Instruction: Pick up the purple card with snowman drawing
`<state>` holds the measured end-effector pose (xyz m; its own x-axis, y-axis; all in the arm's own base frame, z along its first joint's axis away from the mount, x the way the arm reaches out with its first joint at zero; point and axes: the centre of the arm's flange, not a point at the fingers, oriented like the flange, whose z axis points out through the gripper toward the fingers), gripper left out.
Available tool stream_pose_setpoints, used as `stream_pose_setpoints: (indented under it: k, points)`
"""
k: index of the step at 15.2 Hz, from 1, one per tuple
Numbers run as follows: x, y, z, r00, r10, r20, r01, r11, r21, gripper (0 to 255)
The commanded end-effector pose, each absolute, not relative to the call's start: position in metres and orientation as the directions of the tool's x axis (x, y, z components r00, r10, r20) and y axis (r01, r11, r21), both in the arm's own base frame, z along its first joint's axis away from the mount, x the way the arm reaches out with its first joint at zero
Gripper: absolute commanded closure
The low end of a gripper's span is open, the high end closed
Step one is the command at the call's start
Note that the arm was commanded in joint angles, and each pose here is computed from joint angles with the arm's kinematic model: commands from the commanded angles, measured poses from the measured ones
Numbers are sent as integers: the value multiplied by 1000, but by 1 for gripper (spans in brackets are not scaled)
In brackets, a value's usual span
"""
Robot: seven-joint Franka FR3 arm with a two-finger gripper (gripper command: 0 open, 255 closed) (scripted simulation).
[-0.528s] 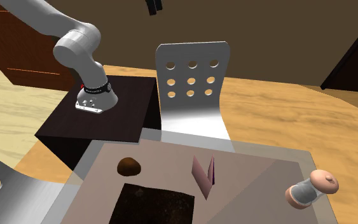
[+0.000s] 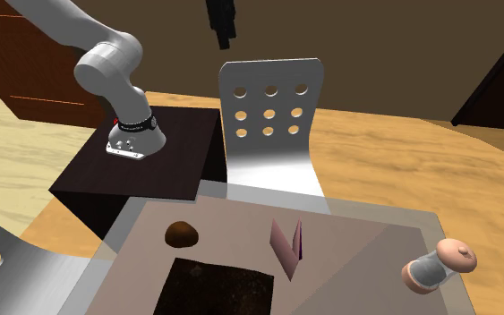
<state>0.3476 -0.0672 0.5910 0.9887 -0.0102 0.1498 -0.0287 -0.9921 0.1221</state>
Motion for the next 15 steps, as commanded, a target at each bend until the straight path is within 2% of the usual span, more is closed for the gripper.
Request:
stream_pose_setpoints:
  k: [1,15]
  points:
    - [357,-90,578,990,0,141,-16,-993,115,0]
    - [432,-245,487,995,66,77,61,-996,61,0]
